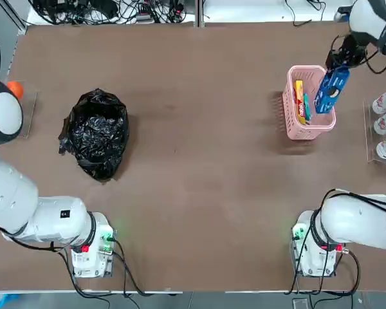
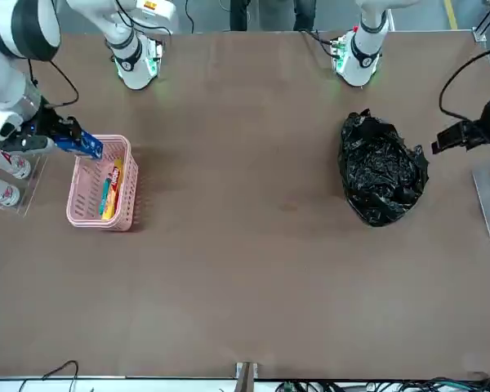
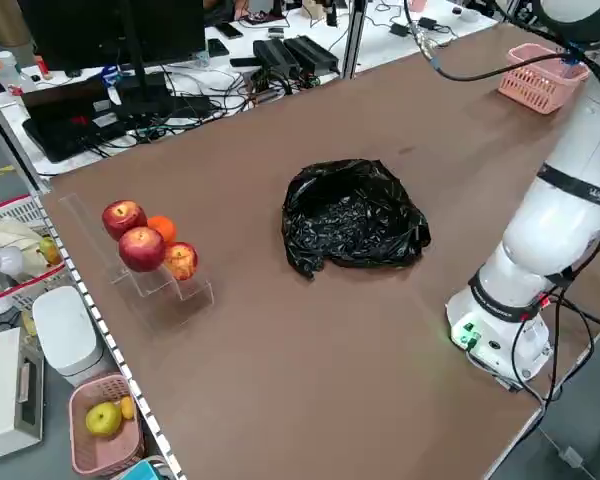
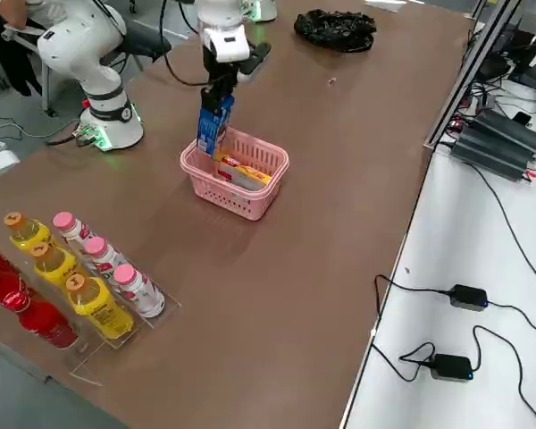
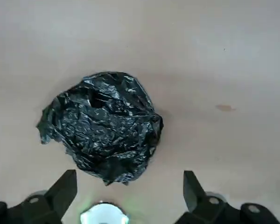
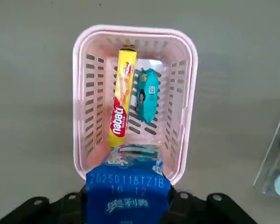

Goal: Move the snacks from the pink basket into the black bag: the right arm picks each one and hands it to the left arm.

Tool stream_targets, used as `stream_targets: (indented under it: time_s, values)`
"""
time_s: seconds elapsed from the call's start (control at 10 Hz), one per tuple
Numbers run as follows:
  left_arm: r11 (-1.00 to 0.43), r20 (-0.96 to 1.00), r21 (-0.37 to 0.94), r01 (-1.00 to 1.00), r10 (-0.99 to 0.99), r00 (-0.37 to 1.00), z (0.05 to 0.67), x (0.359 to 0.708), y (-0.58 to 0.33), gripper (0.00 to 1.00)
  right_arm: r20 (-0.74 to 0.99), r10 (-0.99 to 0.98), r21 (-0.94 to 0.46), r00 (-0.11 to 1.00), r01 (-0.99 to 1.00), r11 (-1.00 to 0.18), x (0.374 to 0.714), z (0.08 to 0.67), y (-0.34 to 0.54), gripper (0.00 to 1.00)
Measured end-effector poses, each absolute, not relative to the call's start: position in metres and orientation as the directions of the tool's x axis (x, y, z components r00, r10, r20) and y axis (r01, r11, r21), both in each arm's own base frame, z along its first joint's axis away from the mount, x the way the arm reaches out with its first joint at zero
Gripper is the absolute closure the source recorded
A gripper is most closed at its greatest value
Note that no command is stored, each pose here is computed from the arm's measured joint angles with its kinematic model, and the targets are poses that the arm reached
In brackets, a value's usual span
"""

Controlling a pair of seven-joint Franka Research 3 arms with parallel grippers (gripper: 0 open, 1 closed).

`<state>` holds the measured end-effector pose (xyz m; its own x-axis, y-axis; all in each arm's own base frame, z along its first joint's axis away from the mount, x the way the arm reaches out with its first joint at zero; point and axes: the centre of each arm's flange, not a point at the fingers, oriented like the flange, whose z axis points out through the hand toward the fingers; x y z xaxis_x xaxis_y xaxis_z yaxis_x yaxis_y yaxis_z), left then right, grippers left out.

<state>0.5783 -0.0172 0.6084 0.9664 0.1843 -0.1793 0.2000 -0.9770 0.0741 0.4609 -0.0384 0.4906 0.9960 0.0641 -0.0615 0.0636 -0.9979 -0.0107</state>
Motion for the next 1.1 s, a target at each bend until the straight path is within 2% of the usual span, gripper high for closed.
stream_targets:
  time_s: [0.4,0.8,1.1]
  values:
    - [-0.869,-0.232,-0.008,0.495,0.483,0.844,0.585,0.587,-0.04,0.0,-0.035,0.075,-0.053,0.997,0.073,-0.996,0.468,0.531,-0.024,0.49]
    - [-0.578,-0.357,-0.006,0.816,0.764,0.538,0.591,0.586,-0.061,0.0,0.001,0.023,-0.265,1.0,0.022,-0.964,0.473,0.549,0.0,0.5]
    - [-0.426,-0.436,-0.047,0.904,0.823,0.365,0.594,0.583,-0.099,0.0,-0.053,-0.035,-0.467,0.998,-0.056,-0.882,0.487,0.536,0.039,0.5]
